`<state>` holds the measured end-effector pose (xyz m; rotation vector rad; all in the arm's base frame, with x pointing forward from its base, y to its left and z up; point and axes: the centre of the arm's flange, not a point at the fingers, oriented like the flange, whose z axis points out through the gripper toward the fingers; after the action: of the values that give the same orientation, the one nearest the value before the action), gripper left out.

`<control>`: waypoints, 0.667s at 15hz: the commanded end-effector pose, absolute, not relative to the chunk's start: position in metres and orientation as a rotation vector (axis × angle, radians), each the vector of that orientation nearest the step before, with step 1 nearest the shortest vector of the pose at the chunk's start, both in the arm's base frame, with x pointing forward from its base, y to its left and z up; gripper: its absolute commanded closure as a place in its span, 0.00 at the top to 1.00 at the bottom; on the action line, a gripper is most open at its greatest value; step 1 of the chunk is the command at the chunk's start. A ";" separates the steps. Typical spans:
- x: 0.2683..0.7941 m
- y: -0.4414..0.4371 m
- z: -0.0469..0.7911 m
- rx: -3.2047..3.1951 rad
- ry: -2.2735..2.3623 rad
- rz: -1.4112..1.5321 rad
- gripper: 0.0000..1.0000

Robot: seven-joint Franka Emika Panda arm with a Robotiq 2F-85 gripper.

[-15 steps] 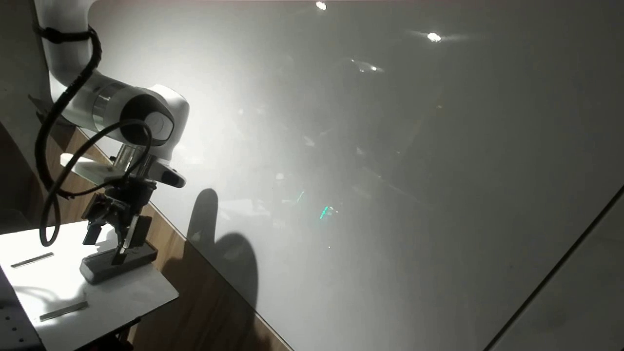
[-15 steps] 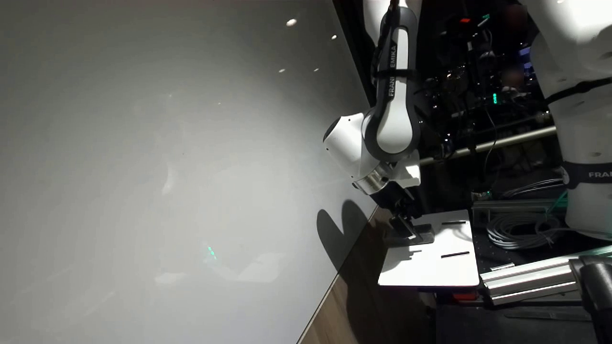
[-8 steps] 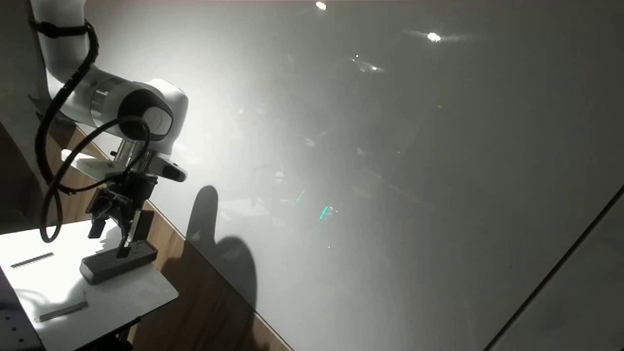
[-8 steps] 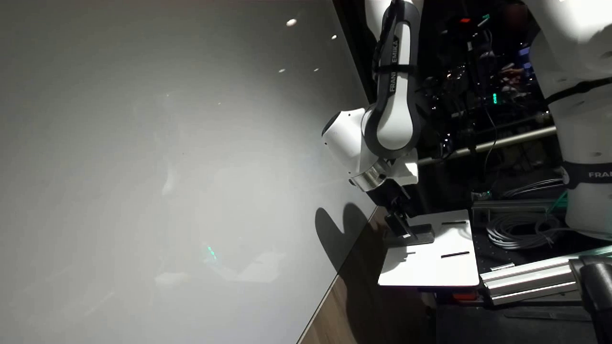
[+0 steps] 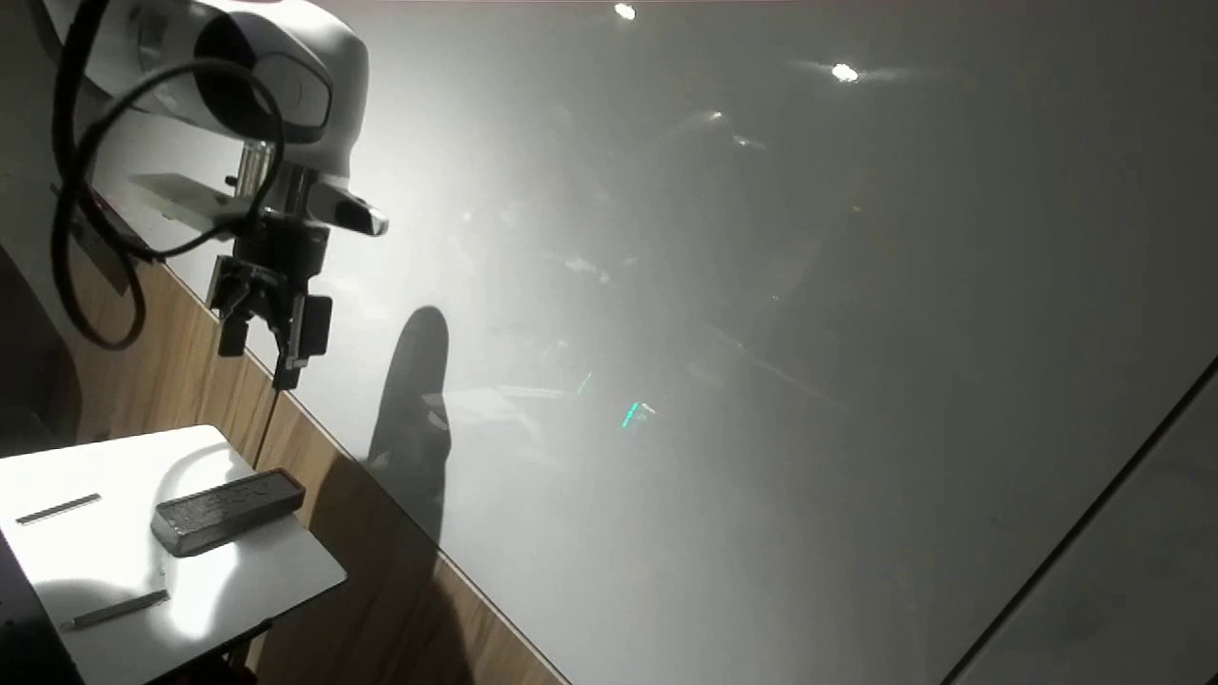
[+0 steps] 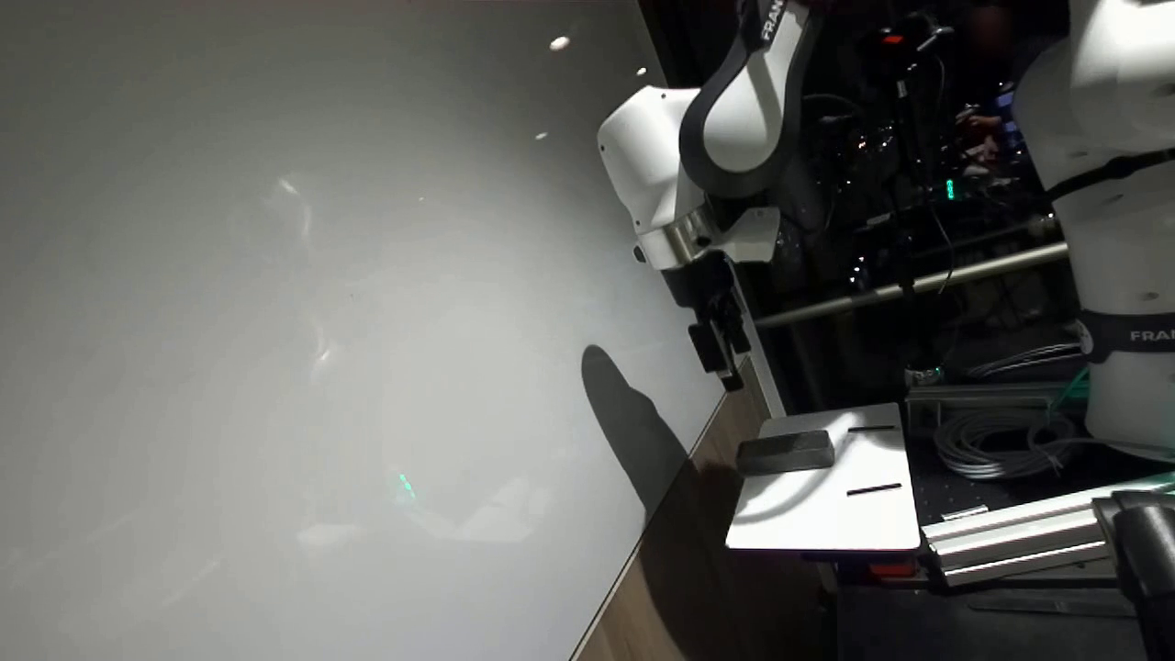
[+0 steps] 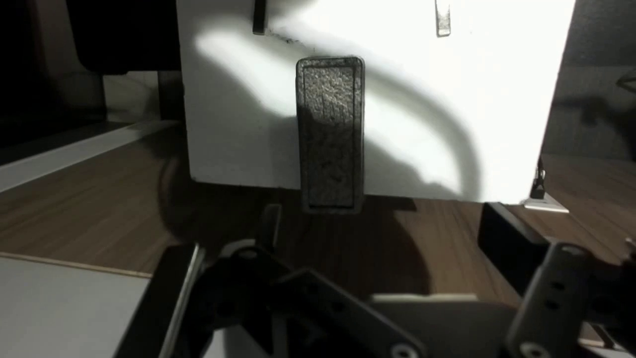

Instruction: Erase the drawing on the white board

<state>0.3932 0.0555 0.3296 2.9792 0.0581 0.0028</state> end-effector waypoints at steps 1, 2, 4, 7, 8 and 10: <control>0.378 0.063 0.410 2.982 0.081 0.047 1.00; 0.377 0.066 0.425 2.978 0.082 0.052 1.00; 0.372 0.068 0.450 2.976 0.096 0.073 1.00; 0.367 0.074 0.470 3.002 0.132 0.131 1.00; 0.366 0.074 0.472 3.016 0.133 0.147 1.00; 0.363 0.074 0.473 3.038 0.121 0.167 1.00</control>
<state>0.3699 0.0730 0.4649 2.9948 0.1113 0.1565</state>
